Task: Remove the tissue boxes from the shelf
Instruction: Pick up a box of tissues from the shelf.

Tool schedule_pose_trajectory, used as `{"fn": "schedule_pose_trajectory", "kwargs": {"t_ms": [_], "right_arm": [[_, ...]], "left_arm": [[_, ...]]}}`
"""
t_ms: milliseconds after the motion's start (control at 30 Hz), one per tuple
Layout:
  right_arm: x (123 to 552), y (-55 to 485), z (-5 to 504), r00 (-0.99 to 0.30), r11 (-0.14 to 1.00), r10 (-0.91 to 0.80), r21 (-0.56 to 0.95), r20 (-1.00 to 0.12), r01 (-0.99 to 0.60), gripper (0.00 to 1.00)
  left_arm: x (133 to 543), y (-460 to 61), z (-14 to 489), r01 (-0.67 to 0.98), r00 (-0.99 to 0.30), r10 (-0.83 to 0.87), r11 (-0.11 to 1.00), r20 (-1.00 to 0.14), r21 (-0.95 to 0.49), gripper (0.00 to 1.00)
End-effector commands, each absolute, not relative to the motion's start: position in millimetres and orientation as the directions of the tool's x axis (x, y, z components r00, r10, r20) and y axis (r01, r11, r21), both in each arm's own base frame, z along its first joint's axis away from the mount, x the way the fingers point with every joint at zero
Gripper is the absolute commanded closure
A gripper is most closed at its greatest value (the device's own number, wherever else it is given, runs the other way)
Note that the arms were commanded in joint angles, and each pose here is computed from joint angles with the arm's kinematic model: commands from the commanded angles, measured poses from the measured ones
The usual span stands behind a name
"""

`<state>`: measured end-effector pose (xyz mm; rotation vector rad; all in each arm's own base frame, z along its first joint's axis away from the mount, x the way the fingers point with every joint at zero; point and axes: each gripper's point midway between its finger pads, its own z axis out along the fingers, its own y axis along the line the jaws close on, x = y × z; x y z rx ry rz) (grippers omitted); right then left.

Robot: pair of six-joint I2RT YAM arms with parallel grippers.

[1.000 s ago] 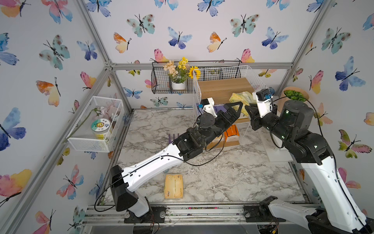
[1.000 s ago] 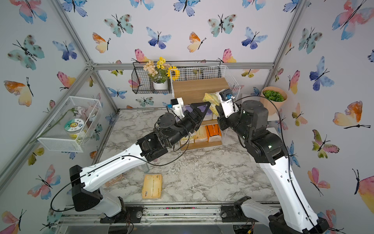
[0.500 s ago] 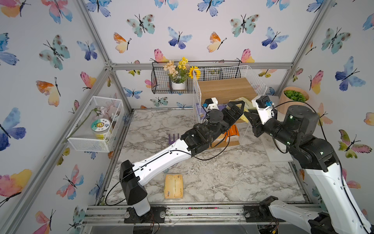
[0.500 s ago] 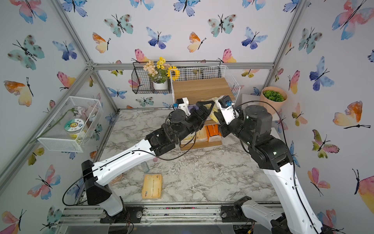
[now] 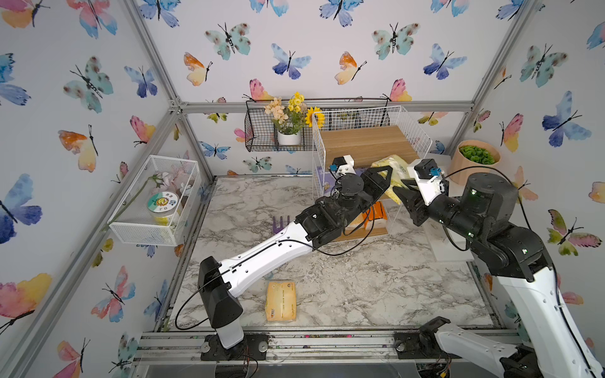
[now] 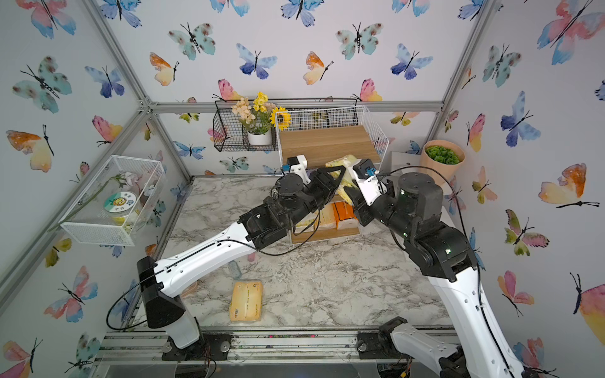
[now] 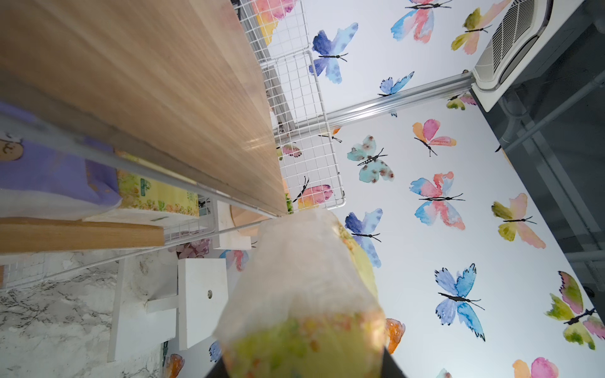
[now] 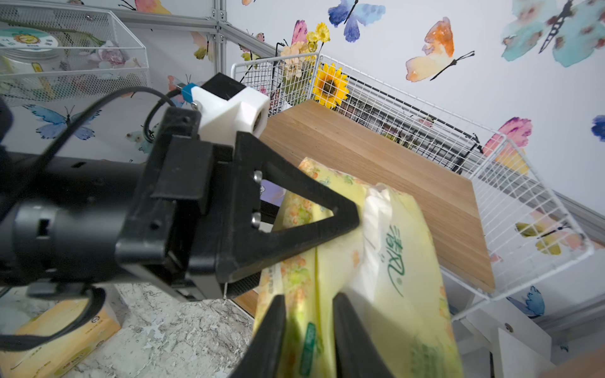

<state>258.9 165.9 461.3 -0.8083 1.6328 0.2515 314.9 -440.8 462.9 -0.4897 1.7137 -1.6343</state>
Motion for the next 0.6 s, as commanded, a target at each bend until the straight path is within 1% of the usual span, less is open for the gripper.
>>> {"fn": "schedule_pose_trajectory", "kwargs": {"t_ms": [0, 33, 133, 233, 300, 367, 500, 567], "right_arm": [[251, 165, 464, -0.023, 0.732, -0.338, -0.248, -0.941, -0.634, 0.54], [251, 163, 466, -0.029, 0.748, -0.319, -0.233, -0.947, -0.621, 0.44], [240, 159, 481, -0.014, 0.761, -0.25, -0.187, -0.968, -0.621, 0.25], [226, 149, 506, 0.003, 0.797, -0.131, -0.107, -0.991, -0.595, 0.14], [222, 140, 517, -0.022, 0.825, -0.047, -0.026, -0.999, -0.564, 0.12], [223, 132, 519, -0.075, 0.85, 0.04, 0.074, -0.996, -0.522, 0.13], [222, 134, 498, -0.208, 0.83, 0.152, 0.239, -0.966, -0.503, 0.15], [219, 133, 488, -0.24, 0.823, 0.184, 0.283, -0.953, -0.492, 0.16]], "left_arm": [[312, -444, 472, 0.24, -0.682, -0.688, 0.11, -0.248, -0.965, 0.68], [311, -443, 474, 0.245, -0.683, -0.685, 0.108, -0.251, -0.963, 0.7], [308, -443, 475, 0.262, -0.69, -0.673, 0.111, -0.267, -0.959, 0.72], [301, -442, 474, 0.286, -0.696, -0.656, 0.118, -0.29, -0.951, 0.73], [293, -442, 473, 0.309, -0.701, -0.641, 0.123, -0.313, -0.943, 0.73], [282, -444, 463, 0.335, -0.71, -0.614, 0.137, -0.345, -0.932, 0.72], [255, -449, 439, 0.39, -0.745, -0.529, 0.148, -0.406, -0.909, 0.72], [239, -445, 432, 0.423, -0.754, -0.491, 0.147, -0.437, -0.894, 0.73]]}}
